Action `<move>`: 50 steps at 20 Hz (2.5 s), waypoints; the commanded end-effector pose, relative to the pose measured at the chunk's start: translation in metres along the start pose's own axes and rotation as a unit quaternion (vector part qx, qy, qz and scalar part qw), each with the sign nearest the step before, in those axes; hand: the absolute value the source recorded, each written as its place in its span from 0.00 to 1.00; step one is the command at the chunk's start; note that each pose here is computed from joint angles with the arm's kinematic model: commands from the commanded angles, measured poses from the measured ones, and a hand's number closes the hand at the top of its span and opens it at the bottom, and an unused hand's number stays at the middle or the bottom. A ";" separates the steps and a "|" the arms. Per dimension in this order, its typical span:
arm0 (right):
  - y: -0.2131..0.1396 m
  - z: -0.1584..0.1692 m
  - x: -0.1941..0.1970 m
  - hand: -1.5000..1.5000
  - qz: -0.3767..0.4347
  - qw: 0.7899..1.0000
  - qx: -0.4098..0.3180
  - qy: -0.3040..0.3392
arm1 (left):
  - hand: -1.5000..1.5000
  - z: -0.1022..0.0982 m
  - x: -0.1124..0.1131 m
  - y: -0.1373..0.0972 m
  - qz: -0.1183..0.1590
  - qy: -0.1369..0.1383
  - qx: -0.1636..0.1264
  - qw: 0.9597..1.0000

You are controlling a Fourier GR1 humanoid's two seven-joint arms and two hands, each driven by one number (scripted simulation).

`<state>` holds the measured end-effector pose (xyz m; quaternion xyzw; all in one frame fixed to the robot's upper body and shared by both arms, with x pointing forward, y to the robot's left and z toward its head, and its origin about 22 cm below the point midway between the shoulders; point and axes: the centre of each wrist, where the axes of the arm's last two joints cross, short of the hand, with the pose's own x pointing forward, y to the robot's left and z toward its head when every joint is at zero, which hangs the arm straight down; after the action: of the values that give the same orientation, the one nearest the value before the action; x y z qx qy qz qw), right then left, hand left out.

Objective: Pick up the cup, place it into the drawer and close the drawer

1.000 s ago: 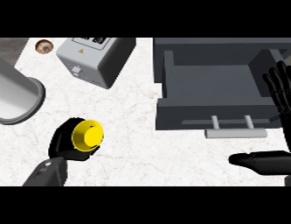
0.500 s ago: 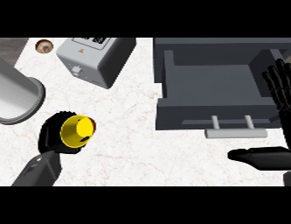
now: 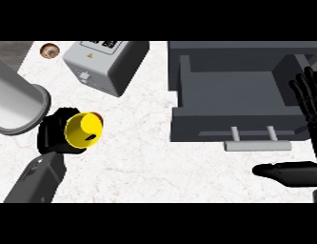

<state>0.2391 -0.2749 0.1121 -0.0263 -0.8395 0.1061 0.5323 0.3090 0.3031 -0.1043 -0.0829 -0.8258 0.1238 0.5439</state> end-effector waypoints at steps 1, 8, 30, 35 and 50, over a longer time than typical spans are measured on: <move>0.007 0.011 -0.012 0.00 0.001 1.000 -0.001 0.009 | 1.00 -0.036 0.017 -0.010 0.033 -0.062 -0.069 0.995; -0.001 -0.001 -0.004 0.00 0.009 1.000 -0.013 0.003 | 1.00 -0.097 0.047 -0.102 0.019 -0.085 -0.136 0.987; -0.014 0.010 -0.010 0.00 0.006 1.000 -0.001 -0.007 | 1.00 -0.189 0.136 -0.317 -0.069 -0.047 -0.170 0.982; -0.017 -0.010 -0.002 0.00 0.001 1.000 0.007 0.010 | 1.00 -0.184 0.124 -0.330 -0.073 0.001 -0.172 0.982; -0.016 -0.003 -0.012 0.00 -0.009 1.000 0.020 -0.010 | 1.00 -0.164 0.082 -0.337 -0.149 0.051 -0.163 0.974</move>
<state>0.2455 -0.2881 0.1095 -0.0165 -0.8424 0.1113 0.5269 0.4296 0.0252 0.1401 -0.0810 -0.8158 -0.0910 0.5654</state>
